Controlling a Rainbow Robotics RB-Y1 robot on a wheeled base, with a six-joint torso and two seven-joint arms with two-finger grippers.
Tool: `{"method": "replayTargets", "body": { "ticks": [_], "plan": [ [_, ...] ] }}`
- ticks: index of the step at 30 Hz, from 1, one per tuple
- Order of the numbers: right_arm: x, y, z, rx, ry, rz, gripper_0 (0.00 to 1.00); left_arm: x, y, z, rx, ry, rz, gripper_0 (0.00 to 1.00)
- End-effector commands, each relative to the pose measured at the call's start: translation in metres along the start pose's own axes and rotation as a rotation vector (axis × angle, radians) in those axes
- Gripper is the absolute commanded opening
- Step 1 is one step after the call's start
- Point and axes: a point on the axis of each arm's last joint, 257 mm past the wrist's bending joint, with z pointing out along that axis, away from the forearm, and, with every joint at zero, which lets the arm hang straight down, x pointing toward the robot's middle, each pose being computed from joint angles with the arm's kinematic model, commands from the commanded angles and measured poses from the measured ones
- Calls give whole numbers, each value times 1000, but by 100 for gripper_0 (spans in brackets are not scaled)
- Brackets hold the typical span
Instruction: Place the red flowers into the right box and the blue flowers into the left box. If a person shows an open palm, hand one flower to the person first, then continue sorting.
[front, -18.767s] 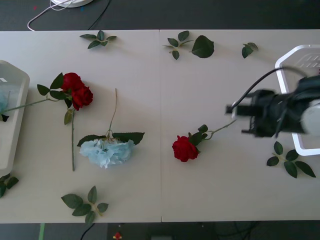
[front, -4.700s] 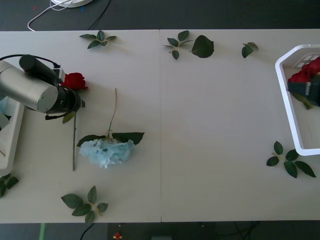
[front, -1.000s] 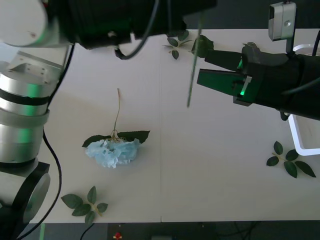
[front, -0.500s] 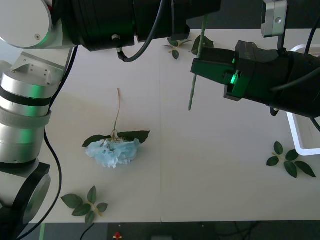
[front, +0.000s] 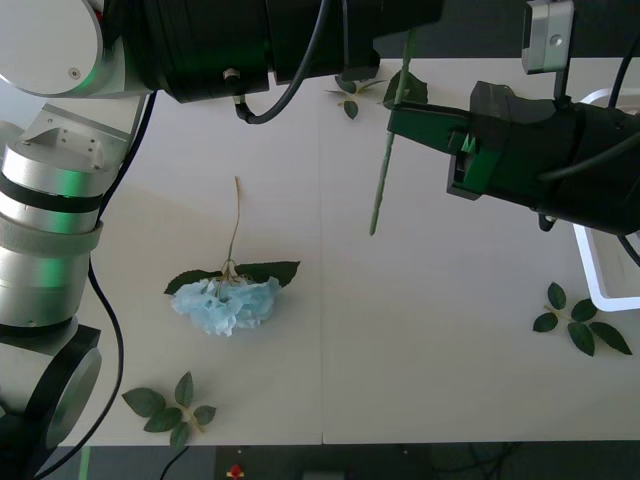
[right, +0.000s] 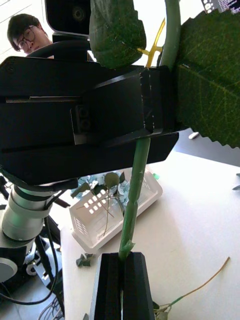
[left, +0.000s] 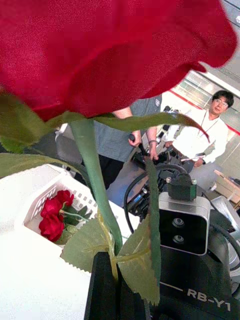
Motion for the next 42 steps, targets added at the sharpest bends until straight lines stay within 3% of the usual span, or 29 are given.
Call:
{"method": "replayTargets", "body": {
  "ticks": [1, 3, 4, 5, 6, 16, 21, 31, 35, 42],
  "plan": [
    [-16, 17, 11, -44, -38, -61, 0, -18, -8, 1, 9, -5, 92, 0],
    [-16, 17, 11, -43, -39, -60, 0, -18, -8, 1, 9, -5, 92, 2],
    [-16, 17, 11, -44, -38, -59, 0, -18, -8, 1, 9, -5, 92, 38],
    [-16, 17, 11, -43, -39, -59, 0, -18, -8, 1, 9, -5, 92, 92],
    [-16, 17, 11, -44, -37, -56, 0, -18, -8, 1, 9, -5, 92, 100],
    [-10, 10, 5, -20, -18, -38, 0, -18, -8, 1, 9, -5, 92, 100],
    [2, -23, -27, 98, 85, -38, 0, -18, -8, 1, 9, -5, 92, 100],
    [37, -128, -180, 628, 406, 22, 0, -18, -8, 1, 9, -5, 92, 100],
    [50, -156, -239, 846, 490, 91, 0, -14, 4, -5, -15, -4, 75, 100],
    [71, -195, -329, 1199, 557, 215, 0, -44, 20, -31, -77, 10, 148, 100]
  ]
}}
